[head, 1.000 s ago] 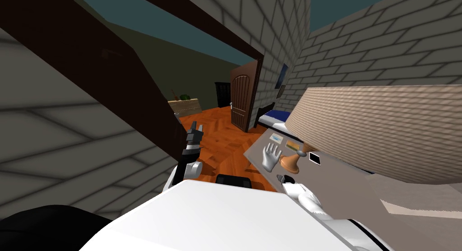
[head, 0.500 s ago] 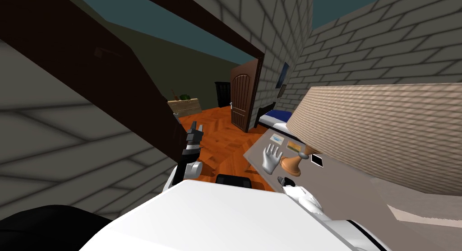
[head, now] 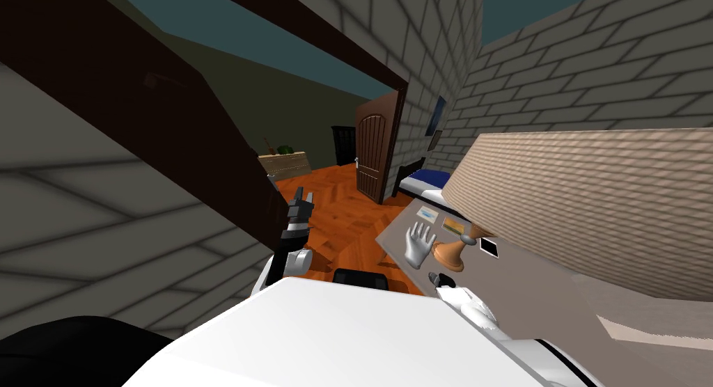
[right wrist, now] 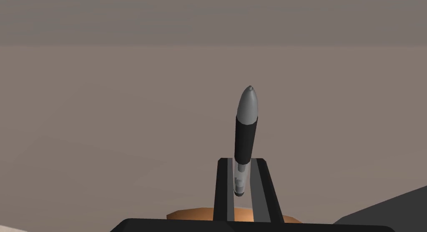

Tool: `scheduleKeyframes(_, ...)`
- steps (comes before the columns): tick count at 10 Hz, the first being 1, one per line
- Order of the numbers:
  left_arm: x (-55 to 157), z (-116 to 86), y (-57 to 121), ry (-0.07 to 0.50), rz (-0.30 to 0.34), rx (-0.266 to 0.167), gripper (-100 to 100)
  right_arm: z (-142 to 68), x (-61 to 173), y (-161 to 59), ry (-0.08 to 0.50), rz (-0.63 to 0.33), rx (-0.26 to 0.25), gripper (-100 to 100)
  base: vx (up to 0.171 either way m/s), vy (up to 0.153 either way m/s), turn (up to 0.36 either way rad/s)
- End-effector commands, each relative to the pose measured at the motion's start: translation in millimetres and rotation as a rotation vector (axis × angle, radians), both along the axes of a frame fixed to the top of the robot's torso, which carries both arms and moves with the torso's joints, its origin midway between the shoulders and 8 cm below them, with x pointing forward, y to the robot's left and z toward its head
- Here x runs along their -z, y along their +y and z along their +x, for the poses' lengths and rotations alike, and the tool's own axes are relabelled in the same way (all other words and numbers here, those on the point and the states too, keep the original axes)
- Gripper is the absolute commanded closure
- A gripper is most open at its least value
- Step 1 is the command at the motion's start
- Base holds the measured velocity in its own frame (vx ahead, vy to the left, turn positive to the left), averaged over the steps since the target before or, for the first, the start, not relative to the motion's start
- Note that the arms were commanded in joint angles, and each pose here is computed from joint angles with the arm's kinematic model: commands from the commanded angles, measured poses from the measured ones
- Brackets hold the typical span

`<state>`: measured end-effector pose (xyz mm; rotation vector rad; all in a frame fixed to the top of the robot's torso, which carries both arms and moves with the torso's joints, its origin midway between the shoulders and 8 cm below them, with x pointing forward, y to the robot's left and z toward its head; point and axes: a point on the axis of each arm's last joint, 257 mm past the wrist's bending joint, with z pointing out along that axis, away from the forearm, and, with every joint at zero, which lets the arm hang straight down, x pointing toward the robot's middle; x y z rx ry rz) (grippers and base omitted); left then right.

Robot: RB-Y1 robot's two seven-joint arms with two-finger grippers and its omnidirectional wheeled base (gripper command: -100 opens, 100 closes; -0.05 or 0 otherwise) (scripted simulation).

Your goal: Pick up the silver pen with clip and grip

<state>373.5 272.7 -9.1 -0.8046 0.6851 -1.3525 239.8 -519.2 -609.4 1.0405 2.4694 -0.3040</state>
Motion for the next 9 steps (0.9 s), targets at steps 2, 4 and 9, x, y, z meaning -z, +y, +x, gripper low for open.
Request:
scheduleKeyframes(2,0,0,0.0,0.000,0.000,0.000,0,9,-5,-1,0.002,-0.002,-0.004,100,-0.046,0.027,-0.023)
scheduleKeyframes(4,0,0,0.0,0.000,0.000,0.000,0,16,-9,-2,0.002,-0.002,-0.007,100,-0.030,0.015,-0.010)
scheduleKeyframes(9,0,0,0.0,0.000,0.000,0.000,0,24,-14,-3,0.004,-0.001,-0.012,0,-0.027,0.014,-0.010)
